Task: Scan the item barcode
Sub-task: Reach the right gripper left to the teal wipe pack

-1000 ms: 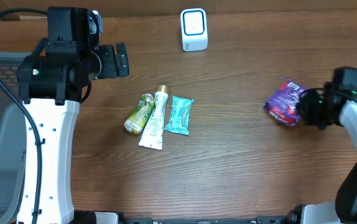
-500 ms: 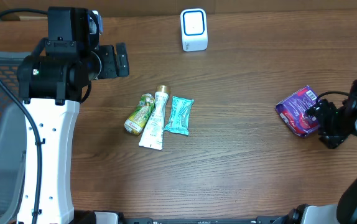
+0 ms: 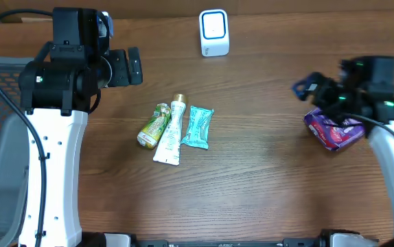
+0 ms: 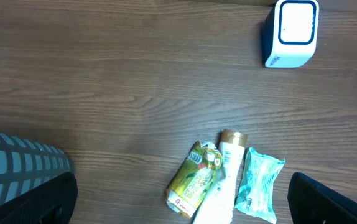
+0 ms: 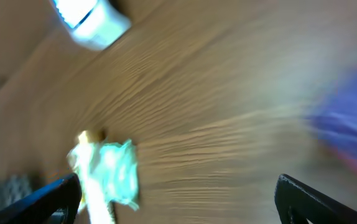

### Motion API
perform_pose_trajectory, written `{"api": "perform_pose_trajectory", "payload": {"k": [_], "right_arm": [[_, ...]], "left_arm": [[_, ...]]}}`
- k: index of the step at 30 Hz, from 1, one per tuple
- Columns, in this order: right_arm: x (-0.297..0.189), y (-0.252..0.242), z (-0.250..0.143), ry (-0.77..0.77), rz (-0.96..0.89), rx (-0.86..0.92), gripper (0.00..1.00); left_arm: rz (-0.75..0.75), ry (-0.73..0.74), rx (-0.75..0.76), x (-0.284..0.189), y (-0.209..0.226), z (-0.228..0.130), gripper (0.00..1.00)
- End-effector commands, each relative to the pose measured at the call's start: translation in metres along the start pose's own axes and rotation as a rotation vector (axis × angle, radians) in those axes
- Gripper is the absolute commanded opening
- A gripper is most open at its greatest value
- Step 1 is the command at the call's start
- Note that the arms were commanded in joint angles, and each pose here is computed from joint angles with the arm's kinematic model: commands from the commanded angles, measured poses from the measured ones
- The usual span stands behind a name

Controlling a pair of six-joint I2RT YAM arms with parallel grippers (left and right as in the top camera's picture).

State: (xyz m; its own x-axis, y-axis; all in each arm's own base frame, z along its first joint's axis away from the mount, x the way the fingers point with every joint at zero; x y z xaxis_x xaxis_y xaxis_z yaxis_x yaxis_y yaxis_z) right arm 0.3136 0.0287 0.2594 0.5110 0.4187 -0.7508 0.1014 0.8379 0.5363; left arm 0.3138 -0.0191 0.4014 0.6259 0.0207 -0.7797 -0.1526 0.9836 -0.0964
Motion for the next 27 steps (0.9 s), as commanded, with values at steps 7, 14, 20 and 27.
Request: {"api": "perform_pose_trajectory", "payload": {"k": [7,14,20,27], "right_arm": [[0.113,0.086,-0.038,0.189,0.252,-0.136,0.96],[0.162,0.133,-0.007,0.238,0.347,-0.364,0.94],[0.174,0.136,0.013,0.296,0.178,-0.66,0.88],[0.203,0.121,-0.003,0.378,0.15,-0.907,0.8]], "left_arm": [[0.011,-0.008,0.015,0.0,0.001,0.003,1.0],[0.011,-0.008,0.015,0.0,0.001,0.003,1.0],[0.011,-0.008,0.015,0.0,0.001,0.003,1.0],[0.011,-0.008,0.015,0.0,0.001,0.003,1.0]]}}
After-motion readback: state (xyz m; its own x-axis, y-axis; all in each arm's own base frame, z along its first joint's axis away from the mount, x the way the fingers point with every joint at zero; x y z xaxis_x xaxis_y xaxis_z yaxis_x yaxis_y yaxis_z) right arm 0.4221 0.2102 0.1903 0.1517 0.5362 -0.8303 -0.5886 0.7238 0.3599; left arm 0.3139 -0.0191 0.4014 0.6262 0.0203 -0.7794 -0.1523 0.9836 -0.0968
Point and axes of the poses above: each gripper's point midway between its finger pads, its own x axis out along the fingers, its own y axis along the line the jaws close on, z = x × y, the point moved 10 cm from there along -x, back along the fingers, and after that the axes turned 5 degrees about -x, right-handed, at the moved point
